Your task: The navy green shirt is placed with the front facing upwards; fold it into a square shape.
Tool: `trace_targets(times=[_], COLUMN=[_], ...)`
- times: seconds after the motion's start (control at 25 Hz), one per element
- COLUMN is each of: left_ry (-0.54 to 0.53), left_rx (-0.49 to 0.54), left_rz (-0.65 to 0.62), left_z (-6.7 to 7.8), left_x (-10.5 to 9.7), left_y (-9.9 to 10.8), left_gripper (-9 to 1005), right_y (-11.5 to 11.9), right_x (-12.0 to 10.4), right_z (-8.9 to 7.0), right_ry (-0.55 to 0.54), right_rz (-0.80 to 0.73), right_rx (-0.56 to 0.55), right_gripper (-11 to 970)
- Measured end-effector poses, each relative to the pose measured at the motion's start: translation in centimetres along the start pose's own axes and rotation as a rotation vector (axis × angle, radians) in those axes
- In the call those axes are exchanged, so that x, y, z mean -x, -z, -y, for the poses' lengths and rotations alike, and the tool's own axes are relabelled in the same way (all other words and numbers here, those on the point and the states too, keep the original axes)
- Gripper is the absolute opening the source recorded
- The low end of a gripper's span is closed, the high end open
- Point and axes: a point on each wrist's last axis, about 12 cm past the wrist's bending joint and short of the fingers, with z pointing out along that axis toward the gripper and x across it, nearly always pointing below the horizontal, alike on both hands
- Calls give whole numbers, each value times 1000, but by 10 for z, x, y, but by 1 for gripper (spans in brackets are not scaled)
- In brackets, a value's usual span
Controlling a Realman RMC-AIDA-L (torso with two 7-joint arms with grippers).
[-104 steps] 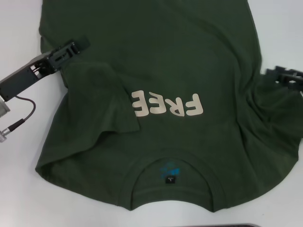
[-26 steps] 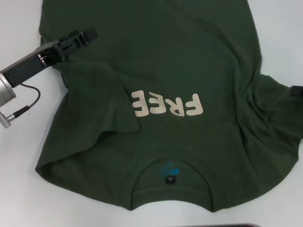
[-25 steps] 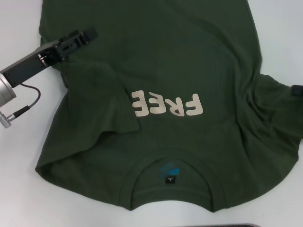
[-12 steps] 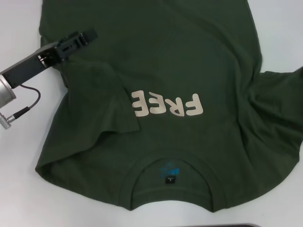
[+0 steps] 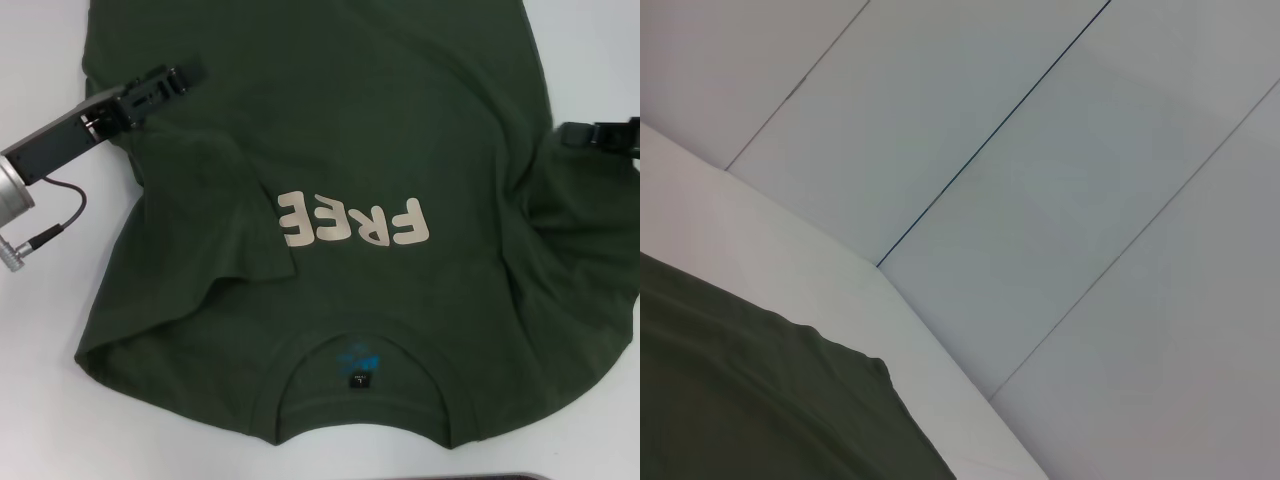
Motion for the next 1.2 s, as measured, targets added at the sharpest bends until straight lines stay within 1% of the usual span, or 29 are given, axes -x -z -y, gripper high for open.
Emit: trace_targets(times=[0.32,0.64,0.88,0.96,1.08,1.2], left_ry=[0,1,0,0,0,1], left_rx=[7,16,27,28,29,31], left_rz=[0,1,1,1,1,1], left_z=[-1,-2,-3,-3,-3,-4], left_x=[0,0,0,0,0,0], left_y=[1,1,1,1,1,1], left_gripper=[851,849,848,847,847,846], right_y=[-35,-55,-69,-70,-68,-54], right_x=[4,0,-4,-4,-3,-3], right_z=[-15,-21,-27,-28,-28,-20], right_ry=[36,30,51,62,59,46], right_rz=[-43,-68,-120,-111,-76,-41], right_rx=[41,54,74,83,92,72], right_gripper=[47,55,261,305,372,438])
